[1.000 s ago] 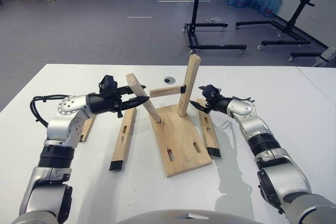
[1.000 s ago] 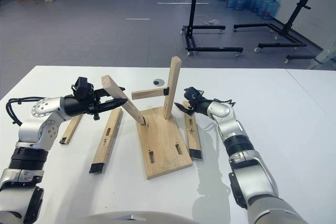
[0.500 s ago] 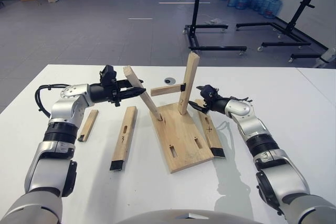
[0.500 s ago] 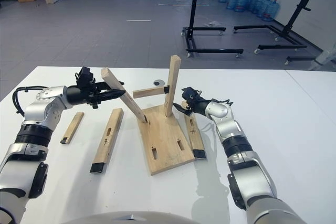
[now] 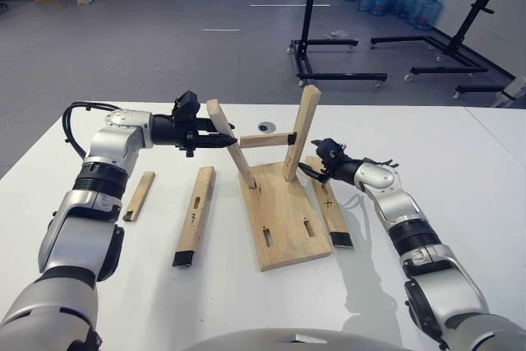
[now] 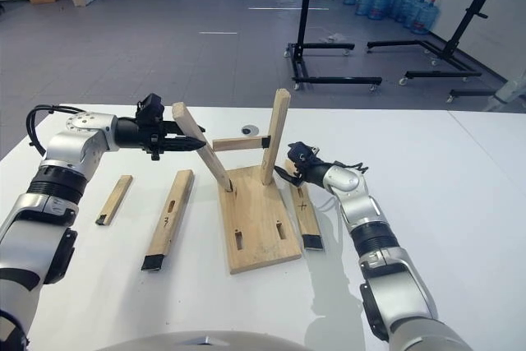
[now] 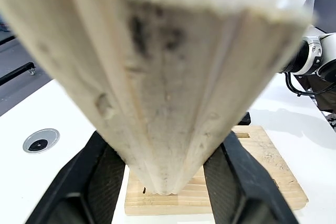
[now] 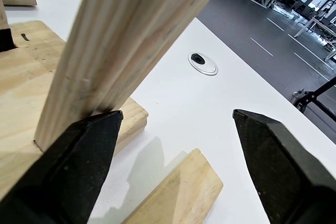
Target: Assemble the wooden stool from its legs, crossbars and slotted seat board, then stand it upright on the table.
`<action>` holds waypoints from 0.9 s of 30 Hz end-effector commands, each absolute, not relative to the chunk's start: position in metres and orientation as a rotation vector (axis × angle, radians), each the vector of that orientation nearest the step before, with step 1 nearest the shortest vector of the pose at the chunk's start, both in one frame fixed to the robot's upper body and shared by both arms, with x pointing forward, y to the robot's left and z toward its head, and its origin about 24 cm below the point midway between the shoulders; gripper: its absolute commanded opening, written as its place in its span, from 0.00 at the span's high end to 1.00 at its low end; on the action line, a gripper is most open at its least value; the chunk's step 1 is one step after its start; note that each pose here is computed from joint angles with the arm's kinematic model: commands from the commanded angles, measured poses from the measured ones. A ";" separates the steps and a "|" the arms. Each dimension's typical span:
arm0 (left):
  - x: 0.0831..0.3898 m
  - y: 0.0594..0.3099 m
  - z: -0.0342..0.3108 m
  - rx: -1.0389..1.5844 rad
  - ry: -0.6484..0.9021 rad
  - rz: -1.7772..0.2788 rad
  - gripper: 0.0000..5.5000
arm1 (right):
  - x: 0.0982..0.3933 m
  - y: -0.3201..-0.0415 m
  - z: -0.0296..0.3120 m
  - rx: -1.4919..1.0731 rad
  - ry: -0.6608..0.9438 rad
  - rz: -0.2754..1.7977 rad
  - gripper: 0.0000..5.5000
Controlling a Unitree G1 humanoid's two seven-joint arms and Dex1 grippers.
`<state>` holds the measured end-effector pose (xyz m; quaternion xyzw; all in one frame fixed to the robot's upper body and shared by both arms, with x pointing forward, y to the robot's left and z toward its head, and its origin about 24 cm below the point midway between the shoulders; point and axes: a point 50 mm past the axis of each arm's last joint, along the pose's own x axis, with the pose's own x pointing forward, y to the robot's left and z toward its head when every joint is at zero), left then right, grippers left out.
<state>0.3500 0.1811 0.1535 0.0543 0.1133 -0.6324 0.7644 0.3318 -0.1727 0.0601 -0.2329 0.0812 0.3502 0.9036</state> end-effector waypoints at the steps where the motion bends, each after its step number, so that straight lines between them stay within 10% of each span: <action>1: 0.336 0.190 0.080 0.080 0.622 -1.303 0.63 | 0.327 -0.155 0.055 -0.467 0.153 0.779 0.29; 27: 0.326 0.170 0.032 0.272 0.894 -1.363 0.63 | 0.317 -0.129 0.063 -0.523 0.058 0.886 0.29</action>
